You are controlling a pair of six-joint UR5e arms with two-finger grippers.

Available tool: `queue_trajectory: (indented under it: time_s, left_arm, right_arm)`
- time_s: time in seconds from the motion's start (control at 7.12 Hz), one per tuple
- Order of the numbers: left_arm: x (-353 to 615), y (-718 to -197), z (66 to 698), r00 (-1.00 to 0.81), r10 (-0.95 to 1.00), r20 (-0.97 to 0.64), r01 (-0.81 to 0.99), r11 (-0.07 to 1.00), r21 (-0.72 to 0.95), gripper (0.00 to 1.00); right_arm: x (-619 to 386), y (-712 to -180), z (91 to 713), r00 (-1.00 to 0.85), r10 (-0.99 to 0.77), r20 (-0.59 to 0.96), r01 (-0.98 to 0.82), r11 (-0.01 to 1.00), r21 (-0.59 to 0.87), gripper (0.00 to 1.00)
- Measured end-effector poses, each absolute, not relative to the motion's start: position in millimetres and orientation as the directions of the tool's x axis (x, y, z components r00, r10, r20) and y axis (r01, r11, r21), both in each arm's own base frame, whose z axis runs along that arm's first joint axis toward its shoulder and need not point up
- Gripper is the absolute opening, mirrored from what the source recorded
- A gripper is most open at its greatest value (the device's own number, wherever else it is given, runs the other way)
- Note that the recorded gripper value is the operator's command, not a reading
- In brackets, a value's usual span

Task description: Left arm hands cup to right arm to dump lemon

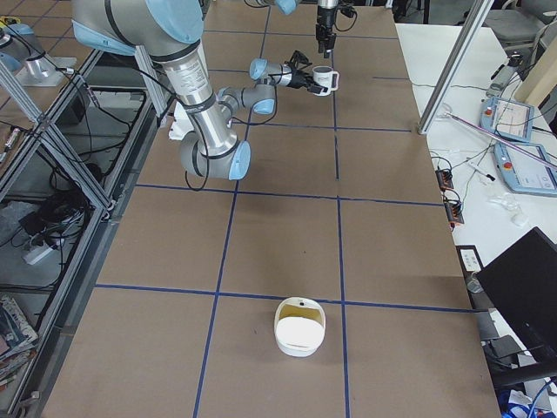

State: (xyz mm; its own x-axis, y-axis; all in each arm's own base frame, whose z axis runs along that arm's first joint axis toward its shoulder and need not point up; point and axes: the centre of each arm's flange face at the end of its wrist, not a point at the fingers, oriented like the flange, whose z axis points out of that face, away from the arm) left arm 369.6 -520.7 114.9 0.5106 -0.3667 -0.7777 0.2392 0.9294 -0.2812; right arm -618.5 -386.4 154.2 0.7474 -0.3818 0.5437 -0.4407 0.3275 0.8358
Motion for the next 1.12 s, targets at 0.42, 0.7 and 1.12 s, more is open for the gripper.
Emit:
queue_trajectory:
  time_s: [0.42, 0.7, 1.12]
  left_arm:
    - [390, -510, 122, 0.535, -0.352, -0.768, 0.235, 0.935, -0.265, 0.56]
    - [395, -508, 124, 0.541, -0.348, -0.766, 0.232, 0.937, -0.262, 0.48]
    - [406, -503, 139, 0.541, -0.329, -0.774, 0.226, 0.943, -0.243, 0.40]
  right_arm:
    - [-621, -380, 153, 0.741, -0.388, 0.549, -0.444, 0.330, 0.833, 0.15]
    - [-622, -377, 152, 0.739, -0.389, 0.550, -0.447, 0.329, 0.832, 0.15]
    - [-622, -376, 151, 0.737, -0.390, 0.553, -0.450, 0.328, 0.831, 0.15]
